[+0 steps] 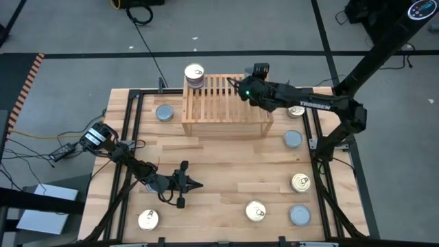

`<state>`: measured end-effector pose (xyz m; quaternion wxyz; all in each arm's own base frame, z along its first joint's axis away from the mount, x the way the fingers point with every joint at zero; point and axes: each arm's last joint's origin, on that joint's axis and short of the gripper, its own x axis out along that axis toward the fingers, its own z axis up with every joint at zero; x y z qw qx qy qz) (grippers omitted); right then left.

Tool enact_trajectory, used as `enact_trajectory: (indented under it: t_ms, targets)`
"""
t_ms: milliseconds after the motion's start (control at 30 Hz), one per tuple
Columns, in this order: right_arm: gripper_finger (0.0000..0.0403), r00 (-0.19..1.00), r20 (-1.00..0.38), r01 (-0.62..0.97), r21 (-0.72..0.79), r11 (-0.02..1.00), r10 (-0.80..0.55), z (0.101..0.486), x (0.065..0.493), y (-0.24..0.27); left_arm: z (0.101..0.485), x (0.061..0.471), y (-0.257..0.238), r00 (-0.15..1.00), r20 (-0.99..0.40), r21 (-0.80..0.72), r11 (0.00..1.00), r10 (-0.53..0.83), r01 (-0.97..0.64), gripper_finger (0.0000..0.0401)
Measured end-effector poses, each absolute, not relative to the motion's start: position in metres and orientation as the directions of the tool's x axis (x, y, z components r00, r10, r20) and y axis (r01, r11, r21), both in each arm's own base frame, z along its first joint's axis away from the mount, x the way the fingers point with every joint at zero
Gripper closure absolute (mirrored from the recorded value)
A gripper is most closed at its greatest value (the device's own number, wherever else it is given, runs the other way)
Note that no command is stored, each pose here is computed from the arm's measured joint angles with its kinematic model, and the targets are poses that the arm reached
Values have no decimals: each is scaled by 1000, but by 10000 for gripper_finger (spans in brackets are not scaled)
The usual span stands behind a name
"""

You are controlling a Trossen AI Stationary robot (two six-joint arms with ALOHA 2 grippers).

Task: Stack canned seafood by type on shelf
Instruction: Stack the green tuna can on top of the green tuna can on the shelf

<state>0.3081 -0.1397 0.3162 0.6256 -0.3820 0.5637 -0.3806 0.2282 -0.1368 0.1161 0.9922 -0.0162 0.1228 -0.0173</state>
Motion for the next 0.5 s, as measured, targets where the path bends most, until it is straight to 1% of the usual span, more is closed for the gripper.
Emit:
enact_trajectory:
  t_ms: [100,167,300,500]
  targets:
    - [250,45,-426,32,-903,428,-904,310,308,-151,116,228,-137,969,-243,-37,999,-39,31,398]
    - [250,52,-448,44,-892,450,-892,308,307,-155,116,228,-137,969,-243,-37,999,-39,31,398]
    - [248,50,-458,55,-886,460,-888,307,305,-159,116,228,-137,969,-244,-36,999,-39,31,398]
    - [232,46,-462,49,-885,464,-886,306,305,-160,116,228,-137,968,-248,-34,999,-38,31,398]
